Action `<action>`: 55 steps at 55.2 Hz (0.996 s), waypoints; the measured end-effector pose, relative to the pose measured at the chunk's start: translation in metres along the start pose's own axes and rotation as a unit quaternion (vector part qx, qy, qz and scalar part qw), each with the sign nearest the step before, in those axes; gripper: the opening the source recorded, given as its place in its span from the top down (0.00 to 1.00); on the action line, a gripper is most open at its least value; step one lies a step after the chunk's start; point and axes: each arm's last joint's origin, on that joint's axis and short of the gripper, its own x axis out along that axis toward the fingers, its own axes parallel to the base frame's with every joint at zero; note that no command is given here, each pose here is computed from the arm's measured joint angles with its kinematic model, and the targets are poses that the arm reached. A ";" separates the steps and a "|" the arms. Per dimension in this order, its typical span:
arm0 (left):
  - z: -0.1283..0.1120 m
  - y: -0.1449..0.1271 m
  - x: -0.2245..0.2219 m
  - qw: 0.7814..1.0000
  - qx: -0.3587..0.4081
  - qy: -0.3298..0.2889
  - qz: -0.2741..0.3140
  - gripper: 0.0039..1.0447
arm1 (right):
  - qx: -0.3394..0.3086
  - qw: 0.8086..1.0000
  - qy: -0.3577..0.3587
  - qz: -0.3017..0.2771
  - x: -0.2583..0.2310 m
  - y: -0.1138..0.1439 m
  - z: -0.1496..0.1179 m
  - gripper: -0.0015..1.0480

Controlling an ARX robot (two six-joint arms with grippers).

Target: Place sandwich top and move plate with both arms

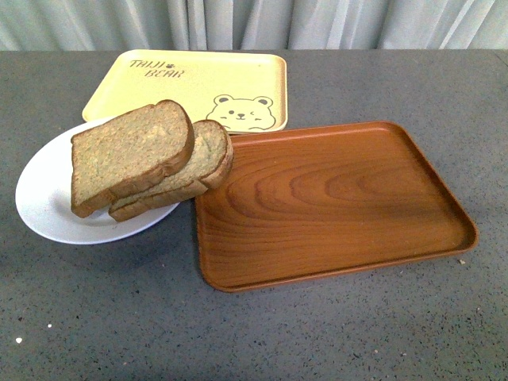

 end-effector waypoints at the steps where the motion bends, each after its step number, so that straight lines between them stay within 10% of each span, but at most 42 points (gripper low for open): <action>1: 0.000 0.000 0.000 1.000 0.000 0.000 0.000 0.08 | 0.000 1.000 -0.001 0.000 -0.002 -0.001 0.000 0.98; 55: 0.000 0.000 0.000 1.000 0.000 0.000 0.000 0.08 | 0.001 1.000 -0.018 -0.002 -0.054 -0.030 0.011 0.98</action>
